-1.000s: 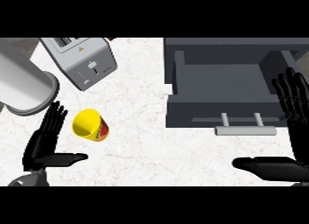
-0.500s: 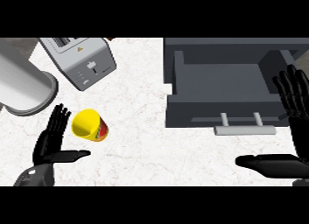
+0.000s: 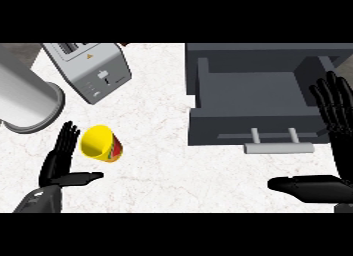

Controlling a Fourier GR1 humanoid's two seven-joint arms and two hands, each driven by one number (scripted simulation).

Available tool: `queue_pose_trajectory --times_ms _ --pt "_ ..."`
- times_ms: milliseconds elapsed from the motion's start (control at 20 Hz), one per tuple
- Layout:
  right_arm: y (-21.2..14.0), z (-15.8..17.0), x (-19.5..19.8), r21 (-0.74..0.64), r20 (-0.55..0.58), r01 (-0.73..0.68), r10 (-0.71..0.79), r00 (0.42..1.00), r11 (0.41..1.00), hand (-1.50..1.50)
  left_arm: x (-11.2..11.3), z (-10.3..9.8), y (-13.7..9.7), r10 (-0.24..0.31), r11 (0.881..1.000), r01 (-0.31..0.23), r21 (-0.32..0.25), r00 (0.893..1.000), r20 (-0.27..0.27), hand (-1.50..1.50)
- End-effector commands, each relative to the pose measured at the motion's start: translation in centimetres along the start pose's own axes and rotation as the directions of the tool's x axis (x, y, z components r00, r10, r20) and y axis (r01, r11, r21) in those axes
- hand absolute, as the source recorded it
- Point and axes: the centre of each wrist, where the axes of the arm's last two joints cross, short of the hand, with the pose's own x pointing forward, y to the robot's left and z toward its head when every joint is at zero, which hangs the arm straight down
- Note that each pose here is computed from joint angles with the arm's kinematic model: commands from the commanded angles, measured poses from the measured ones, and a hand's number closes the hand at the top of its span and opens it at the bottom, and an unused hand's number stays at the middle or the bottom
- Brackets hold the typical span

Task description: Pick up the cup, place it into the drawer and close the drawer

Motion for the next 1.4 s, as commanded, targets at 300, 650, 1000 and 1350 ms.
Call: queue_pose_trajectory --times_ms 300,650,1000,1350 --pt "0.2 0.2 0.5 0.016 -0.002 -0.001 0.001 1.000 1.000 -1.50 -1.1 0.5 -1.6 0.070 0.997 -0.067 -0.039 0.996 0.063 -1.50" --pt "-0.3 0.0 -0.6 0.014 -0.021 0.019 -0.018 1.000 1.000 -1.50 0.1 -1.7 -1.8 0.150 0.987 -0.145 -0.068 0.986 0.076 -1.50" --pt "-0.1 -1.7 -0.1 0.022 -0.019 0.014 -0.014 1.000 1.000 -1.50 -0.4 -2.6 -5.3 0.225 0.969 -0.212 -0.128 0.970 0.095 -1.50" --pt "0.1 -0.2 -0.6 0.013 -0.030 0.029 -0.028 0.999 1.000 -1.50 -0.2 -2.8 -5.4 0.365 0.914 -0.341 -0.219 0.927 0.079 1.50"
